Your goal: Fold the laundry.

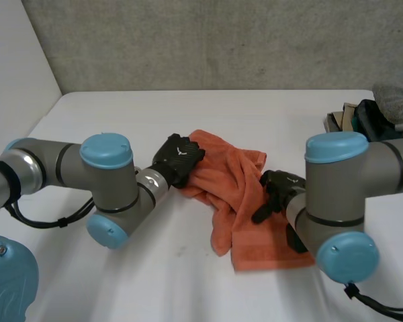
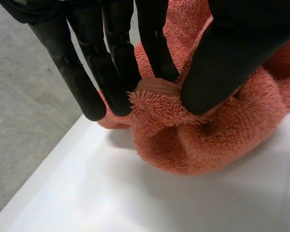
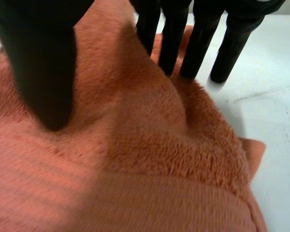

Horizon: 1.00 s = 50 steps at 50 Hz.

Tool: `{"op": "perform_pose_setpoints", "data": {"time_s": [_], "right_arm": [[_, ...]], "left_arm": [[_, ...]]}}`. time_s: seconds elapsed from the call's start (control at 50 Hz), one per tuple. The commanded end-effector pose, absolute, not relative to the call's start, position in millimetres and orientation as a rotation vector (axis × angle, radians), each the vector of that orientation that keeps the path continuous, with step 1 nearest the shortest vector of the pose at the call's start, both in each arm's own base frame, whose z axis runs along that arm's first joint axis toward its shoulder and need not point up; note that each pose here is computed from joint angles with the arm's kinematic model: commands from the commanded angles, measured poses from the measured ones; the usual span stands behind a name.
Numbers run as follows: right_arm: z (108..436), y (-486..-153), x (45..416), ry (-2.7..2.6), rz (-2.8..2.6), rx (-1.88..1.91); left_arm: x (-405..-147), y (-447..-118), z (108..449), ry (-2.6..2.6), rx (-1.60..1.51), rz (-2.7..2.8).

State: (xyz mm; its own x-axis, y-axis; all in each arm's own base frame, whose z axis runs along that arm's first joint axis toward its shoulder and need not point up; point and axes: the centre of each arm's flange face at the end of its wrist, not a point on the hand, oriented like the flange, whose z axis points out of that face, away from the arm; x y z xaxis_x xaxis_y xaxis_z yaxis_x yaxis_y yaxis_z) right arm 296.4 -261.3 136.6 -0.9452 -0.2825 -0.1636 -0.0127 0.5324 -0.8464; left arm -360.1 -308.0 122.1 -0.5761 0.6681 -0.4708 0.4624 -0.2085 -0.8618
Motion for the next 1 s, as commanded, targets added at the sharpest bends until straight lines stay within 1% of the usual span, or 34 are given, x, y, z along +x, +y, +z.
{"op": "perform_pose_setpoints", "data": {"time_s": [0.02, 0.04, 0.06, 0.08, 0.12, 0.14, 0.16, 0.2, 0.22, 0.3, 0.32, 0.36, 0.38, 0.44, 0.46, 0.52, 0.54, 0.6, 0.62, 0.68, 0.7, 0.76, 0.82, 0.9, 0.92, 0.94, 0.98, 1.0], "right_arm": [[158, -293, 305, 2.356, -1.629, -0.175], [165, -296, 307, 2.318, -1.673, -0.184], [186, -303, 311, 2.23, -1.784, -0.221], [198, -306, 313, 2.182, -1.847, -0.248], [223, -311, 316, 2.086, -1.991, -0.317], [246, -317, 319, 1.989, -2.156, -0.394], [257, -320, 321, 1.929, -2.242, -0.427], [280, -325, 325, 1.797, -2.41, -0.468], [299, -329, 330, 1.654, -2.569, -0.507], [338, -324, 338, 1.341, -2.837, -0.587], [341, -323, 340, 1.314, -2.852, -0.616], [339, -320, 343, 1.296, -2.846, -0.689], [333, -319, 343, 1.313, -2.818, -0.743], [319, -315, 343, 1.386, -2.751, -0.823], [307, -314, 341, 1.461, -2.697, -0.873], [285, -310, 337, 1.584, -2.607, -0.947], [270, -307, 334, 1.664, -2.533, -1.007], [247, -301, 330, 1.78, -2.426, -1.077], [234, -297, 327, 1.842, -2.362, -1.116], [217, -289, 321, 1.93, -2.27, -1.171], [214, -287, 320, 1.94, -2.255, -1.179], [205, -281, 317, 1.973, -2.209, -1.203], [198, -277, 315, 1.986, -2.18, -1.225], [200, -272, 312, 1.987, -2.176, -1.237], [206, -270, 311, 1.972, -2.194, -1.231], [209, -267, 310, 1.966, -2.199, -1.229], [214, -264, 309, 1.943, -2.214, -1.227], [220, -261, 309, 1.91, -2.223, -1.232]], "left_arm": [[-360, -322, 156, -1.86, -1.249, 2.097], [-361, -325, 167, -1.836, -1.217, 2.156], [-362, -329, 177, -1.809, -1.185, 2.211], [-363, -336, 200, -1.746, -1.107, 2.332], [-364, -341, 225, -1.668, -1.019, 2.452], [-364, -344, 237, -1.627, -0.972, 2.51], [-363, -348, 263, -1.541, -0.874, 2.617], [-360, -350, 288, -1.465, -0.78, 2.706], [-357, -350, 308, -1.399, -0.692, 2.777], [-349, -342, 337, -1.328, -0.588, 2.849], [-349, -340, 336, -1.337, -0.593, 2.843], [-347, -335, 330, -1.374, -0.616, 2.822], [-344, -329, 317, -1.441, -0.664, 2.778], [-338, -312, 299, -1.54, -0.739, 2.702], [-334, -298, 284, -1.607, -0.799, 2.638], [-329, -274, 256, -1.708, -0.892, 2.527], [-326, -259, 237, -1.771, -0.952, 2.451], [-323, -231, 209, -1.854, -1.052, 2.322], [-322, -210, 192, -1.897, -1.131, 2.224], [-321, -176, 171, -1.95, -1.249, 2.066], [-318, -159, 162, -1.983, -1.305, 1.976], [-315, -143, 161, -2.027, -1.321, 1.885], [-307, -134, 173, -2.092, -1.238, 1.809], [-304, -132, 201, -2.079, -1.067, 1.782], [-304, -132, 208, -2.067, -1.034, 1.789], [-304, -136, 220, -2.033, -0.976, 1.82], [-302, -147, 230, -2.015, -0.92, 1.872], [-296, -167, 239, -2.022, -0.853, 1.938]]}}
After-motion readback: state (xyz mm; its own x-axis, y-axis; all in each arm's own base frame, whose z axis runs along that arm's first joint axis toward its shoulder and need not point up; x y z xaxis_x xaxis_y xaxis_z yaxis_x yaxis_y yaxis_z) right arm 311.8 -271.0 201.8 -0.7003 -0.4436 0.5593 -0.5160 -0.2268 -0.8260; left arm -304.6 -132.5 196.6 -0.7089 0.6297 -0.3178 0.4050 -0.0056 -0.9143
